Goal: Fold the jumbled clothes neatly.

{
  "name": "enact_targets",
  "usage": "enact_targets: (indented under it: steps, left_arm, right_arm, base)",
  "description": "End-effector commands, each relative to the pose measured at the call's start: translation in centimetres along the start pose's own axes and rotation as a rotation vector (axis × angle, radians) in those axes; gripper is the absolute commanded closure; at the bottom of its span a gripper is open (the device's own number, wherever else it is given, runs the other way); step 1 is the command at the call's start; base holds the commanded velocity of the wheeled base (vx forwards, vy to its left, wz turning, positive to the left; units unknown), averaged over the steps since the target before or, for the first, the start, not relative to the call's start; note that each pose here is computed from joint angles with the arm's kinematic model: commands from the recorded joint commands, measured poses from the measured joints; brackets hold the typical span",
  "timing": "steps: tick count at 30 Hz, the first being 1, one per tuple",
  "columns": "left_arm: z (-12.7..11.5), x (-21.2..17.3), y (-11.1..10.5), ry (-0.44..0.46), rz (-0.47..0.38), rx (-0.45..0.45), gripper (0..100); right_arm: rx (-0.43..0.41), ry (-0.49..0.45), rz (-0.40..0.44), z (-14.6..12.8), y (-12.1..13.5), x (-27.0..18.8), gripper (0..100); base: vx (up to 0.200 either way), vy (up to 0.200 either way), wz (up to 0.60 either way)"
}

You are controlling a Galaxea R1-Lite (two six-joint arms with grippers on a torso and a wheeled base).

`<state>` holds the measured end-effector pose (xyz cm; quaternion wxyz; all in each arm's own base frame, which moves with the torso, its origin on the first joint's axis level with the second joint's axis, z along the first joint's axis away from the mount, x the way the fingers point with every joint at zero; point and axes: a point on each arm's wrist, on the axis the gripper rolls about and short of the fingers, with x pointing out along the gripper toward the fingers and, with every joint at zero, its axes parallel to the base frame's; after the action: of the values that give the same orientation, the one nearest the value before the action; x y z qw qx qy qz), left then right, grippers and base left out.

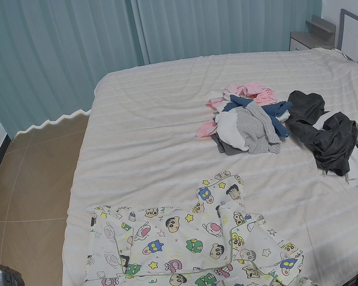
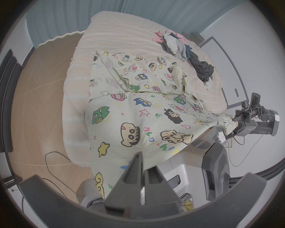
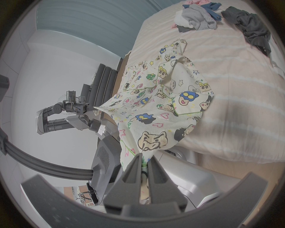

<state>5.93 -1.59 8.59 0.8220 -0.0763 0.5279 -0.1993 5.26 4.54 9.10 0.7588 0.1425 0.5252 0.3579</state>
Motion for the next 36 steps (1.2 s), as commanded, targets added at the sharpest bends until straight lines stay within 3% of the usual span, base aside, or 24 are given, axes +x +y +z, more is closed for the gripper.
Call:
enact_targets:
  steps: [1, 2, 3, 8, 13, 14, 16, 20, 24, 30, 32, 33, 34, 36]
  left_arm:
    - [-0.6, 0.3, 0.1, 0.024, -0.001, -0.005, 100]
    - [-0.7, 0.3, 0.1, 0.025, -0.001, -0.006, 100]
    - [-0.7, 0.3, 0.1, 0.025, -0.001, -0.006, 0]
    - [-0.9, 0.1, 0.0, -0.002, -0.001, -0.003, 0]
    - [-0.3, -1.5, -0.5, -0.165, -0.009, 0.037, 0]
    - [-0.3, -1.5, -0.5, -0.165, -0.009, 0.037, 0]
    - [1.9, -2.6, -0.9, -0.286, -0.009, -0.010, 0]
    - [5.8, -2.5, -0.6, -0.367, 0.006, -0.060, 0]
    - [9.8, -0.5, 1.3, -0.359, 0.073, -0.123, 0]
    - [15.2, 4.6, 4.2, -0.300, 0.086, -0.190, 0]
    - [18.1, 5.9, 5.0, -0.336, 0.084, -0.235, 0]
    - [18.1, 5.9, 5.0, -0.336, 0.084, -0.235, 0]
    - [21.5, 6.4, 5.5, -0.400, 0.067, -0.330, 0]
    - [24.4, 7.1, 6.1, -0.427, 0.044, -0.432, 0]
  right_arm:
    - [0.013, 0.034, -0.010, -0.3, -0.3, 0.3, 100]
    - [0.018, 0.037, -0.012, -0.3, -0.3, 0.4, 100]
    - [0.018, 0.037, -0.012, -0.3, -0.3, 0.4, 0]
    - [0.014, 0.024, -0.011, -0.7, -0.4, 0.2, 0]
    - [-0.016, -0.063, 0.010, -0.3, 0.1, -0.6, 0]
    - [-0.016, -0.063, 0.010, -0.3, 0.1, -0.6, 0]
    - [-0.018, -0.158, 0.012, 1.7, 1.0, -1.5, 0]
    - [-0.004, -0.240, -0.003, 5.2, 1.8, -2.1, 0]
    - [0.036, -0.240, -0.029, 8.5, 1.3, -1.0, 0]
    - [0.087, -0.239, -0.067, 13.9, -1.1, 2.7, 0]
    - [0.120, -0.261, -0.068, 16.2, -1.7, 3.8, 0]
    - [0.120, -0.261, -0.068, 16.2, -1.7, 3.8, 0]
    - [0.182, -0.290, -0.055, 18.7, -1.8, 4.7, 0]
    - [0.251, -0.313, -0.059, 21.1, -1.9, 5.9, 0]
  base:
    - [0.000, 0.000, 0.00]
    - [0.000, 0.000, 0.00]
    - [0.000, 0.000, 0.00]
    - [0.000, 0.000, 0.00]
    - [0.000, 0.000, 0.00]
    - [0.000, 0.000, 0.00]
    - [0.000, 0.000, 0.00]
    - [0.000, 0.000, 0.00]
    - [0.000, 0.000, 0.00]
    - [0.000, 0.000, 0.00]
    - [0.000, 0.000, 0.00]
    - [0.000, 0.000, 0.00]
    - [0.000, 0.000, 0.00]
    - [0.000, 0.000, 0.00]
